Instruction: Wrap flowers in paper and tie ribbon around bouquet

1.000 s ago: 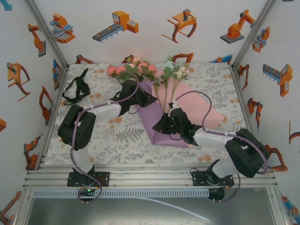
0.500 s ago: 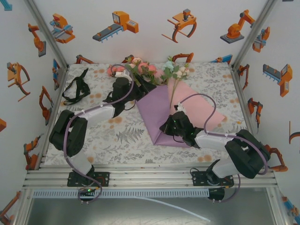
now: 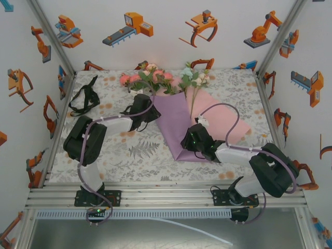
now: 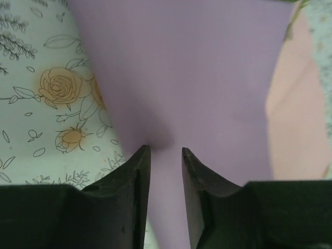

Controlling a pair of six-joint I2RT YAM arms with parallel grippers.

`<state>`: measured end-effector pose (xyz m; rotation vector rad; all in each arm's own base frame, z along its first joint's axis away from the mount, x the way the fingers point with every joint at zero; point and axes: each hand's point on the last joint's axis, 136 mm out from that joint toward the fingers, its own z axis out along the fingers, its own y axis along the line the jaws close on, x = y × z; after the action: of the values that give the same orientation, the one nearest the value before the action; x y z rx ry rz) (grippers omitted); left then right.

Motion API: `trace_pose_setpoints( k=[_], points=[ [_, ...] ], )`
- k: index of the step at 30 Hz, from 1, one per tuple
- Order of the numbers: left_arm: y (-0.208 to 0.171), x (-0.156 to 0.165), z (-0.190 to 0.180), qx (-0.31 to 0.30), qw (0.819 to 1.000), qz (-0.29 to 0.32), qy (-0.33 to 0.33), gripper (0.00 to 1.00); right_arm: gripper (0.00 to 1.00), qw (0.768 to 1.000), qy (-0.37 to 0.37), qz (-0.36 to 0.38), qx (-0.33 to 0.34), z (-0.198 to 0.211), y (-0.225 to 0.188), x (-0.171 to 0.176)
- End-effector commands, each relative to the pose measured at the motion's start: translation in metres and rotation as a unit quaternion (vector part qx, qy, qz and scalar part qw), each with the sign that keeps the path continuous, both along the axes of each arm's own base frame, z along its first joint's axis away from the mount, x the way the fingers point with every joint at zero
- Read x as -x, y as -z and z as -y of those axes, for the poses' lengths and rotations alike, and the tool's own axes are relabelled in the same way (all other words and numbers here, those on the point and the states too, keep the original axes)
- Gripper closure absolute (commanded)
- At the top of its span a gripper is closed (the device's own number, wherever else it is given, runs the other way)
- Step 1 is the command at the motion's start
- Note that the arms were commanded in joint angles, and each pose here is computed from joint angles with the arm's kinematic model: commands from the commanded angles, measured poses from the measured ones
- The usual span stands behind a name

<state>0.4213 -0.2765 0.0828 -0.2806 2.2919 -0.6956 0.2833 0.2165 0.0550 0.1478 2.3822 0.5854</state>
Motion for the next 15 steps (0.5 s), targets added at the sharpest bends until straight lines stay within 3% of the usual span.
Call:
trace_pose_setpoints(
  k=[1,8,12,15],
  points=[
    [0.005,-0.008,0.01,-0.019,1.0,-0.003,0.013,0.7,0.6,0.999,0.033,0.014,0.013,0.011,-0.016,-0.007],
    [0.026,-0.012,0.014,-0.032,0.999,-0.021,0.009,0.73,0.47,0.997,-0.022,0.067,0.004,0.008,-0.074,0.009],
    [0.025,-0.014,0.015,-0.032,0.999,-0.021,0.005,0.74,0.46,0.988,-0.12,0.096,-0.034,-0.03,-0.109,0.037],
    [0.025,-0.013,0.015,-0.031,0.999,-0.024,0.006,0.75,0.48,0.975,-0.186,0.088,-0.079,-0.072,-0.112,0.049]
  ],
)
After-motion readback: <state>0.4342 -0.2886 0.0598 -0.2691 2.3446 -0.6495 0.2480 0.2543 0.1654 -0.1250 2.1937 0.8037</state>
